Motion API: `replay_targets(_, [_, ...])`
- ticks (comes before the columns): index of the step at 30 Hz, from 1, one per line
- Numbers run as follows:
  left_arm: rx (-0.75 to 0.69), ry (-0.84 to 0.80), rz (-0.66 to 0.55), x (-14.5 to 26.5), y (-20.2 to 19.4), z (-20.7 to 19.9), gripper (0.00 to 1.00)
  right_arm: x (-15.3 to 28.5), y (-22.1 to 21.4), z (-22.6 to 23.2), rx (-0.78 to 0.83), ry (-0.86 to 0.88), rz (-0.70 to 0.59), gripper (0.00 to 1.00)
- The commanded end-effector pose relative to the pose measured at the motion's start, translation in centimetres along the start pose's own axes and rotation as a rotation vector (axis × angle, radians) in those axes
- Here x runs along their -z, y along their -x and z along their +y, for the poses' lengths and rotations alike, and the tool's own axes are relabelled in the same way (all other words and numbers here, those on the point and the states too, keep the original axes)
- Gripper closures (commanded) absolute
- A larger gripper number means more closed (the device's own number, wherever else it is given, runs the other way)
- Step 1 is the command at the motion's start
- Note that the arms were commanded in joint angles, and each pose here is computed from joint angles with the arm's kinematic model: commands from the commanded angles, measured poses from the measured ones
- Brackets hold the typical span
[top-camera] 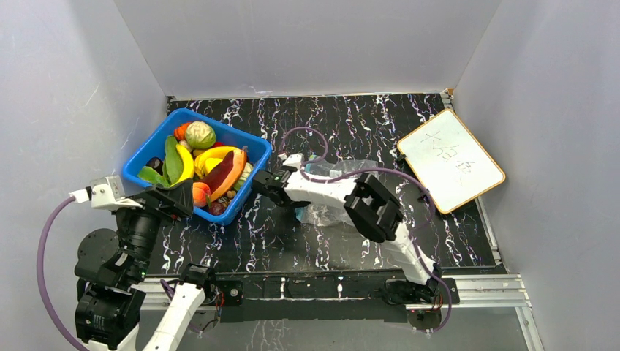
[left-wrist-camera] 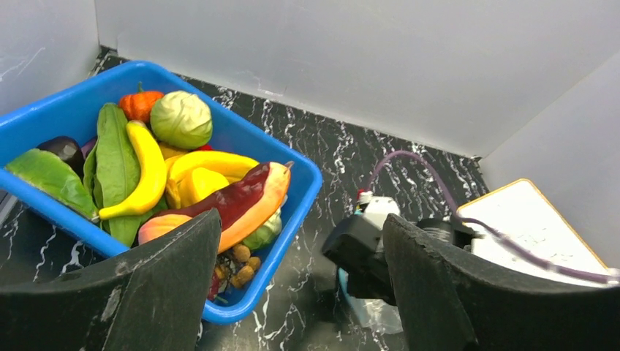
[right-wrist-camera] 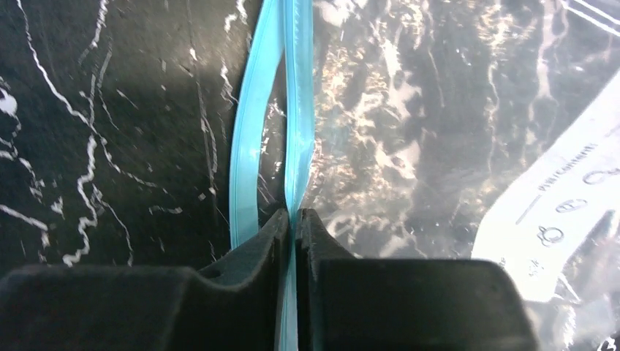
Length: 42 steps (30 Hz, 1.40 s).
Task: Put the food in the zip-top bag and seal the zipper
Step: Pick up the zipper food storage bag at the center of the board, then adjust the zipper food storage bag at the center of the board.
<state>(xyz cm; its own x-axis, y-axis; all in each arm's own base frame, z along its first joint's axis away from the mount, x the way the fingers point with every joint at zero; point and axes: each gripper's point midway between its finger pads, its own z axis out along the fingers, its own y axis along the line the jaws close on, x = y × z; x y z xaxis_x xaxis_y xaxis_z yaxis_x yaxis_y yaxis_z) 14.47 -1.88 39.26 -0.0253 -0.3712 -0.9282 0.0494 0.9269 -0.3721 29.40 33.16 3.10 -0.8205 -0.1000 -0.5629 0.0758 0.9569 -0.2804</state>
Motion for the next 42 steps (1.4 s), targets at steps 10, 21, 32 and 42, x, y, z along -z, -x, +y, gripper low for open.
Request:
replay_targets(10, [0.11, 0.017, 0.152, -1.1, -6.4, 0.9, 0.26, 8.5, 4.7, -2.2, -0.02, 0.373, -0.17, 1.0])
replay_targets(21, [0.354, -0.154, 0.417, -3.7, -12.1, -3.8, 0.3, 19.9, 5.6, -3.2, -0.013, 0.93, -0.373, 1.0])
replay_targets(32, [0.554, -0.334, 0.669, -5.8, -17.3, -7.9, 0.32, 24.9, 5.3, -2.9, -0.05, 1.094, -0.47, 1.0])
replay_targets(42, [0.595, -0.261, 0.752, -7.1, -21.8, -6.4, 0.37, 26.1, 5.2, -2.2, -0.079, 1.131, -0.465, 1.0])
